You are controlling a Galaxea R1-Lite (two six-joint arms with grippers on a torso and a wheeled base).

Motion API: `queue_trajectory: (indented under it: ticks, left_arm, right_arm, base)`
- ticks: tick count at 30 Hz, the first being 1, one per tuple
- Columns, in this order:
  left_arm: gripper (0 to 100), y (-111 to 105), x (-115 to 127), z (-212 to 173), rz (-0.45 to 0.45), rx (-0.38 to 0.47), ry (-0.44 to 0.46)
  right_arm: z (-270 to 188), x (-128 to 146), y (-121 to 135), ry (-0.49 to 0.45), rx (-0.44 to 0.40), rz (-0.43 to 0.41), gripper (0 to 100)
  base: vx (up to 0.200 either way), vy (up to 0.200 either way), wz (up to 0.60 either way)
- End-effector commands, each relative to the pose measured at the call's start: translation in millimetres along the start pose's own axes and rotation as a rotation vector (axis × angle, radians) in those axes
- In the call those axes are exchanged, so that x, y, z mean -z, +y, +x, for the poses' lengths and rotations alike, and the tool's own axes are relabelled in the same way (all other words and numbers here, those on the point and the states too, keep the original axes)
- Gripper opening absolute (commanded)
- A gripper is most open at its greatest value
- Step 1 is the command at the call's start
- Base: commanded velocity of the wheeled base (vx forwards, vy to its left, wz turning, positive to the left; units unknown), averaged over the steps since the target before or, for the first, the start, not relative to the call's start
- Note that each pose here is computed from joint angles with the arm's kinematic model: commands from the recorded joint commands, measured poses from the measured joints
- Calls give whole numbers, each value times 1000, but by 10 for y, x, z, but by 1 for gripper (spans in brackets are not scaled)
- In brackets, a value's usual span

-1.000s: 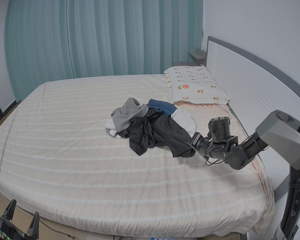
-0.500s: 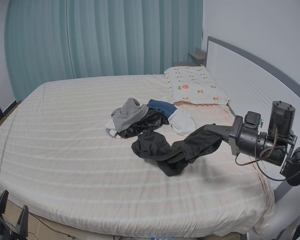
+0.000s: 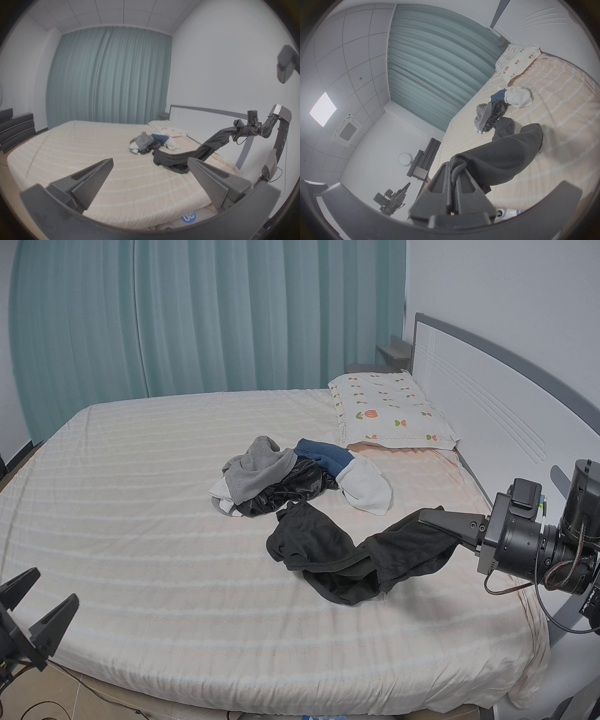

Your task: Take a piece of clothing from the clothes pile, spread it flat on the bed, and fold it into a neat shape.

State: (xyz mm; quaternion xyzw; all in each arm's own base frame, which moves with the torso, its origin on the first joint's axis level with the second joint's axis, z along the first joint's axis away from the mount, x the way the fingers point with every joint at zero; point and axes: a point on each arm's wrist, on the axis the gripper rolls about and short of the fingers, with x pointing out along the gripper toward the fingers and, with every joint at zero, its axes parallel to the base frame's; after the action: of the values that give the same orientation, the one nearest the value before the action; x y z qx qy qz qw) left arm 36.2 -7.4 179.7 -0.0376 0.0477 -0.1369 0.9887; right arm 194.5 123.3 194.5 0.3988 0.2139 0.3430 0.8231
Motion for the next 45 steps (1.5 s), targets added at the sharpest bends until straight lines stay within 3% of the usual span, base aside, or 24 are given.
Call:
queue_trajectory:
  ticks: [1, 7, 13, 29, 37, 45]
  left_arm:
    - [100, -58, 133, 1126, -40, 169, 388]
    - [100, -235, 399, 1628, -84, 212, 515]
    - [100, -461, 681, 2123, -90, 188, 556]
    - [100, -961, 1372, 3081, 65, 160, 510]
    - [100, -1033, 1478, 3342, 117, 179, 471]
    - [100, -1094, 1600, 3656, 110, 179, 436]
  right_arm:
    - [15, 70, -39, 24, 14, 9, 0]
    - [31, 55, -40, 9, 28, 9, 0]
    - [47, 44, -70, 3, 37, 11, 0]
    - [53, -20, -78, -46, 61, 9, 0]
    - [29, -61, -87, -67, 66, 8, 0]
    - [46, -106, -58, -106, 74, 4, 0]
  base:
    - [0, 0, 0]
    - [0, 0, 0]
    - [0, 0, 0]
    - [0, 0, 0]
    - [0, 0, 0]
    - [0, 0, 0]
